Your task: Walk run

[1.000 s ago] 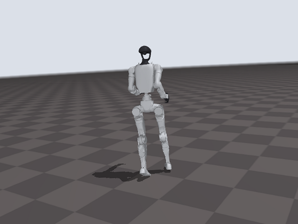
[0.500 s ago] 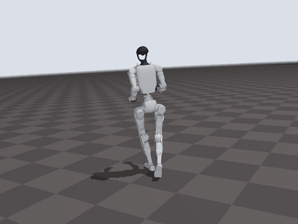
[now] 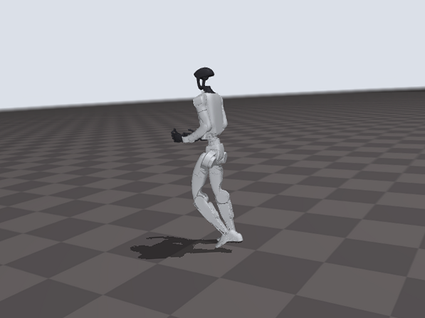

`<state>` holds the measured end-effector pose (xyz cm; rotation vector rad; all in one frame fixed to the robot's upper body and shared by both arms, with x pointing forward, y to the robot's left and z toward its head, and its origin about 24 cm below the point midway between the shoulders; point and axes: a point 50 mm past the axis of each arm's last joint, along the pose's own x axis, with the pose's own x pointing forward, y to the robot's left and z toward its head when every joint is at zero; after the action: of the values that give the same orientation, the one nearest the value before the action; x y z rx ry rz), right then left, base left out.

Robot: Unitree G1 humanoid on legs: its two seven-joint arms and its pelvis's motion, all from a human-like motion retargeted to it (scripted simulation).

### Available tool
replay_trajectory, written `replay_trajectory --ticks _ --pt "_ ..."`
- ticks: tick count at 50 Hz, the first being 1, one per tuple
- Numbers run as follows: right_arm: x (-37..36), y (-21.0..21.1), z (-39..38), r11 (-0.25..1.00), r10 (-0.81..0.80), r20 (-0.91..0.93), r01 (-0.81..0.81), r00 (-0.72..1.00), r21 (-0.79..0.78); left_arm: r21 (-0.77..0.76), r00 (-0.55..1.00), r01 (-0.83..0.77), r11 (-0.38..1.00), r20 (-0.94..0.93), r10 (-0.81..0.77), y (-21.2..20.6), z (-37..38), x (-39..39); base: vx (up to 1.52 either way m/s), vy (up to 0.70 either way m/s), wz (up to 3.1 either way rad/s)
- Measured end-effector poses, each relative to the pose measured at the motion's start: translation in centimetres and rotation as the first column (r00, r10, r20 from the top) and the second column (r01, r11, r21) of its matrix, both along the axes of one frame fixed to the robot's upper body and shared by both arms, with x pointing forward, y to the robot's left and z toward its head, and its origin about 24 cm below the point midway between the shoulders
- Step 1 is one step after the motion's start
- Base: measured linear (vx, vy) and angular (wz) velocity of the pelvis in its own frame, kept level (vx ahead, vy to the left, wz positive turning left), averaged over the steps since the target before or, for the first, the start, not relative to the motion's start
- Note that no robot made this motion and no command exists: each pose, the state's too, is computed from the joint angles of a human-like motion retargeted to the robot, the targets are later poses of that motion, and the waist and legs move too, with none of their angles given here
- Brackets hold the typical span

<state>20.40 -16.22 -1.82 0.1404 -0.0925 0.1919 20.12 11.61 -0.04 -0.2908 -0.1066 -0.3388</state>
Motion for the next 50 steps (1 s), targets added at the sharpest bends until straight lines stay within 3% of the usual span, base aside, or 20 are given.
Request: replay_trajectory --ticks 5,10,16,24,32,38,43,50 --pt "3.2 0.5 5.5 0.999 -0.045 0.268 0.044 0.962 0.009 -0.042 0.98 -0.08 0.996 -0.186 0.071 0.8 -3.4 -3.4 0.53 0.07 1.49" --pt "3.5 -0.5 8.1 0.986 -0.021 0.367 0.081 0.93 -0.148 0.031 0.975 -0.012 0.999 -0.221 0.018 1.8 -4.2 -5.0 0.64 0.01 1.48" --pt "1.2 -1.3 4.5 0.967 -0.009 0.184 0.055 0.983 -0.247 0.038 0.983 -0.018 0.999 -0.179 0.025 1.7 -3.5 -3.5 0.85 -0.13 1.48" --pt "-5.6 -1.2 -2.4 0.964 -0.266 -0.15 0.261 0.952 -0.05 -0.039 0.998 -0.054 0.998 -0.038 0.053 -1.1 -0.6 0.3 0.62 0.15 1.62" --pt "-9.5 -2.4 -3.8 0.977 -0.213 -0.259 0.198 0.942 -0.082 -0.026 0.999 -0.008 1.0 0.044 0.009 -0.3 0.8 0.7 0.72 0.0 2.51" --pt "-6.0 -1.9 -2.4 0.979 -0.19 -0.168 0.173 0.967 -0.109 0.05 0.996 -0.083 0.995 0.021 0.082 2.6 0.0 0.1 0.79 -0.25 0.3" --pt "-2.8 -2.1 0.2 0.978 -0.145 -0.011 0.142 0.989 -0.152 -0.007 0.973 -0.178 0.984 -0.151 0.175 3.3 -3.1 -3.5 1.05 -0.19 0.71" --pt "0.4 -2.8 3.4 0.953 -0.25 0.166 0.272 0.954 -0.13 0.042 0.94 -0.203 0.978 -0.273 0.207 2.8 -5.4 -6.8 1.12 -0.27 1.1"
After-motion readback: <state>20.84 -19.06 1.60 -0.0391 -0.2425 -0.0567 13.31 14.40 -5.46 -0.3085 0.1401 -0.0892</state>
